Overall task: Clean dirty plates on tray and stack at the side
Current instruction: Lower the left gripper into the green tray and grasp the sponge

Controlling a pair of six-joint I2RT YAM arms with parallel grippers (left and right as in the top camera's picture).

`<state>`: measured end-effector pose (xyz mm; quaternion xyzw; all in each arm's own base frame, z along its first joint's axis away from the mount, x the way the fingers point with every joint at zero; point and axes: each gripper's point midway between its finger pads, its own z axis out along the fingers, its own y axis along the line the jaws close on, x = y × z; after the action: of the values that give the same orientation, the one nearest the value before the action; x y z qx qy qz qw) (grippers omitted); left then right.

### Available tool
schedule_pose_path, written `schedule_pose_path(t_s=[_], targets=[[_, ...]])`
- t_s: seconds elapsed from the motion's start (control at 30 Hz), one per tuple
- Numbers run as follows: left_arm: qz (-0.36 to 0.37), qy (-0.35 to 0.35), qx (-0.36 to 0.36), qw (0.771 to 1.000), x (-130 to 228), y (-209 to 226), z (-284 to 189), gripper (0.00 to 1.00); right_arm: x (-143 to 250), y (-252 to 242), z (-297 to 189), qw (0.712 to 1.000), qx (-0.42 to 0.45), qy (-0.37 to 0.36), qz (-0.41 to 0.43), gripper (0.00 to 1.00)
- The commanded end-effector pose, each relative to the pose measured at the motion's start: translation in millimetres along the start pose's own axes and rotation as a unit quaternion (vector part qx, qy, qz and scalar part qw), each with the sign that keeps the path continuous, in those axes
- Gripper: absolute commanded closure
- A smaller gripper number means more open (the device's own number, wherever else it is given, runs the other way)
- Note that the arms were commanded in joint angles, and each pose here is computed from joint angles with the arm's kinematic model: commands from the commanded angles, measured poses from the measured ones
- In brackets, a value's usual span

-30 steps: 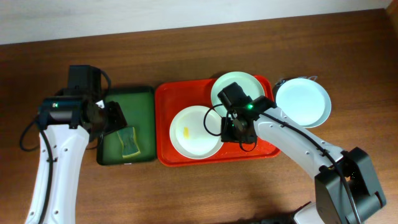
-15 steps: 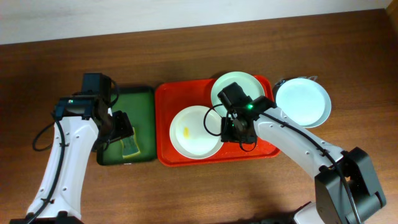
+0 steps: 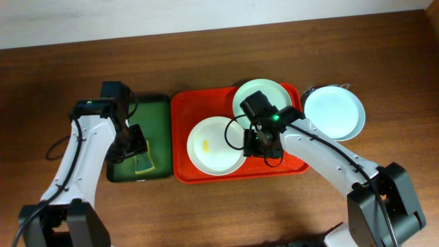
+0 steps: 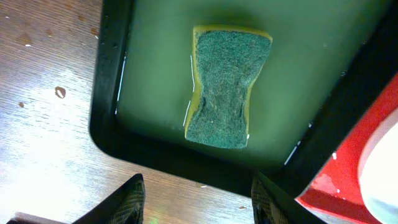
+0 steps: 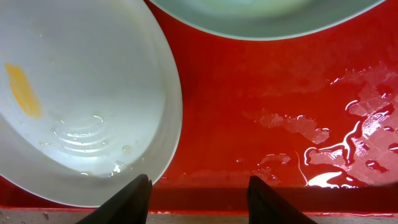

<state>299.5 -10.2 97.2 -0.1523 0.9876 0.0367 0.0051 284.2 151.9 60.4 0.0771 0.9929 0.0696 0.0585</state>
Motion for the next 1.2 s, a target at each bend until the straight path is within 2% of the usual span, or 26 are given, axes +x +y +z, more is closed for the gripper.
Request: schedule_pose_path(t_s=[0.0,0.13,0.23,0.47,0.53,0.67,0.87,0.93,1.17], targets=[[0.003,0.008,0.001,1.000,-4.1,-5.1,15.6,0.52,1.7,-1.2,1.5,1.000,0.005,-0.002,-0.006,0.48],[0.015,-0.008,0.007,1.000,-14.3,-19.0,24.0,0.62,1.6,-1.3,1.5,1.000,0.006,-0.002,-0.006,0.48],[0.040,-0.014,0.005,0.999,-9.9,-34.1,27.5,0.57,1.7,-1.2,1.5,1.000,0.005,-0.002,-0.006,0.48],[0.040,-0.018,-0.011,0.999,-5.4,-29.6,44.4,0.45,1.6,-1.3,1.5,1.000,0.006,-0.002,-0.006,0.48],[0.052,-0.019,-0.005,0.998,-6.4,-30.7,46.6,0.45,1.6,-1.3,1.5,1.000,0.006,-0.002,-0.006,0.48],[0.043,-0.018,0.003,0.999,-10.3,-25.6,47.7,0.55,1.6,-1.3,1.5,1.000,0.006,-0.002,-0.006,0.48],[0.052,-0.019,0.021,0.998,-12.7,-29.3,47.8,0.58,1.6,-1.2,1.5,1.000,0.006,-0.002,-0.006,0.48],[0.052,-0.020,0.021,0.998,-13.1,-29.4,47.8,0.66,1.6,-1.2,1.5,1.000,0.006,-0.002,-0.006,0.48],[0.051,-0.027,0.006,0.998,-7.2,-22.2,71.0,0.64,1.6,-1.2,1.5,1.000,0.006,-0.002,-0.006,0.48]])
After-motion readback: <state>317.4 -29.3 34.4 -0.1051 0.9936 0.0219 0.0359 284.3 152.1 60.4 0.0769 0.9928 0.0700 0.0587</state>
